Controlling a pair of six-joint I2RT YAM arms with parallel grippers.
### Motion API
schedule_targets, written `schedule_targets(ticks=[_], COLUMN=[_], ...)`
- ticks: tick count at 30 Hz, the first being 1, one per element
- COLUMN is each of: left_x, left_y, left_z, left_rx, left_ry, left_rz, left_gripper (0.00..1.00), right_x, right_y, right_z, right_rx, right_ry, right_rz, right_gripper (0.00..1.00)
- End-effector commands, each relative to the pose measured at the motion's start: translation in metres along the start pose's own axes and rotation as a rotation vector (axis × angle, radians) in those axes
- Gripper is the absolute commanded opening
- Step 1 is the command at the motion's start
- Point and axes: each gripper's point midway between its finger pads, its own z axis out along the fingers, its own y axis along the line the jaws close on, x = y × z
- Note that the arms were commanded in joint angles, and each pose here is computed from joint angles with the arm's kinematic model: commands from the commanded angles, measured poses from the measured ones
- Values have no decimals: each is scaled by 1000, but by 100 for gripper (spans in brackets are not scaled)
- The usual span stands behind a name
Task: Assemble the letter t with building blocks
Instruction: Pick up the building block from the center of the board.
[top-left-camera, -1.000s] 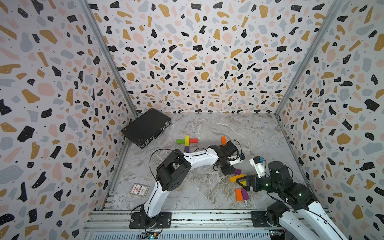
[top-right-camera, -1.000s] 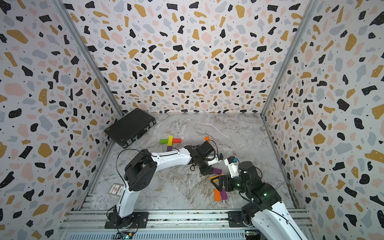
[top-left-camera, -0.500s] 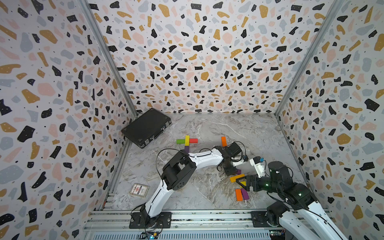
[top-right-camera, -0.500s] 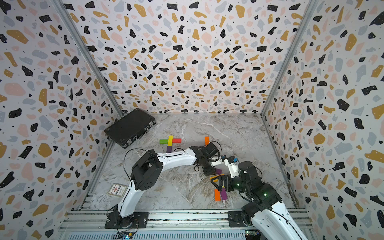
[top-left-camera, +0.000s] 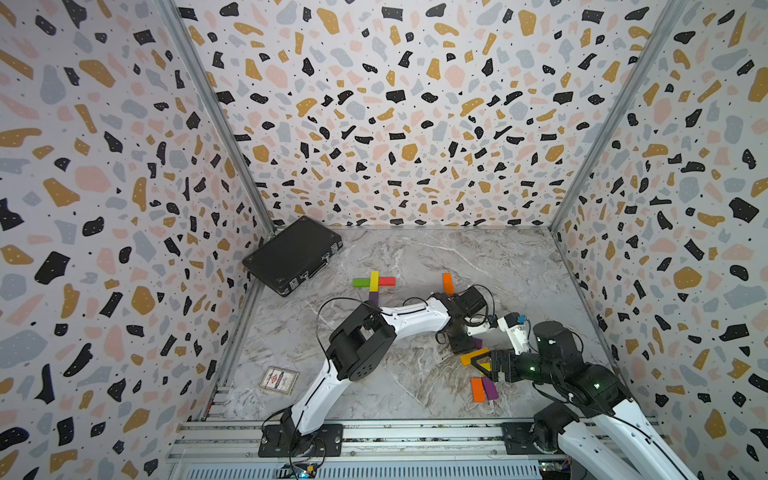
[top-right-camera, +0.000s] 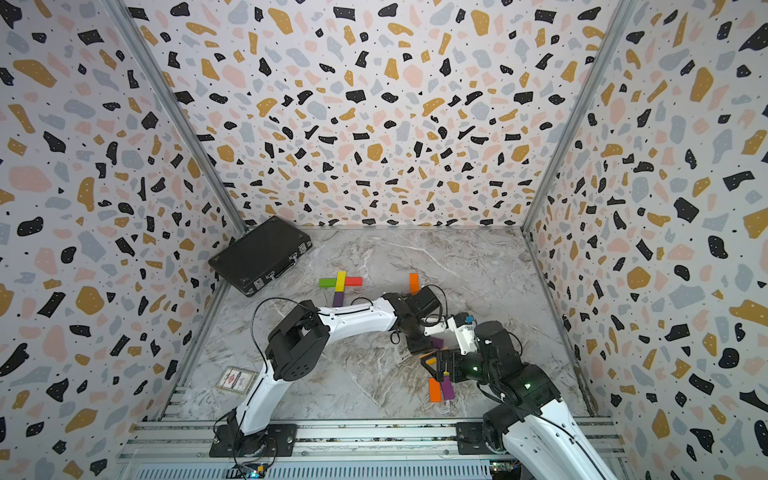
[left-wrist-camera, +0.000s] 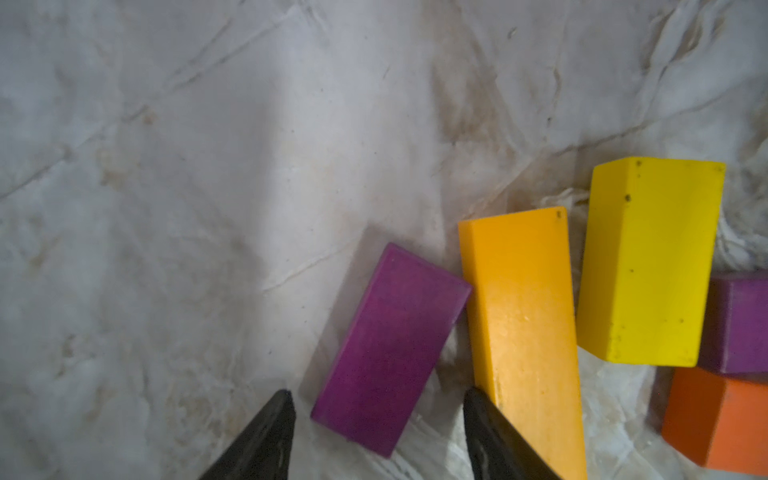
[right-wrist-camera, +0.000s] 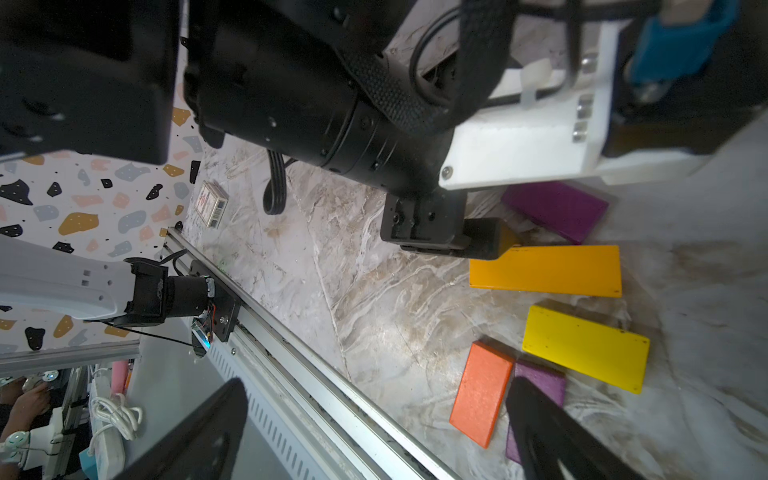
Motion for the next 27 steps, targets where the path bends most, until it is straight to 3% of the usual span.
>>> schedule_targets(ticks=[1,6,13,20,27], left_x=[-1,-5,3,16,24], left_y=[-4,-5,-4,-3,1], left_z=[8,11,11,7,9], left_rx=[11,16,10,-20,-37], left_ry=[22,17,61,83,96], left_rz=[38,42,51,61,45], left_gripper=[66,65,47,43,25], right_x=[4,2,3,3,2], right_y=[-1,-1,-2,-3,-2], right_z=[0,0,2,3,5], right_rx=[5,4,5,5,4], right_ry=[14,6,12,15,17], right_rz=[3,-2,1,0,-3], right_gripper=[100,100,100,100,100])
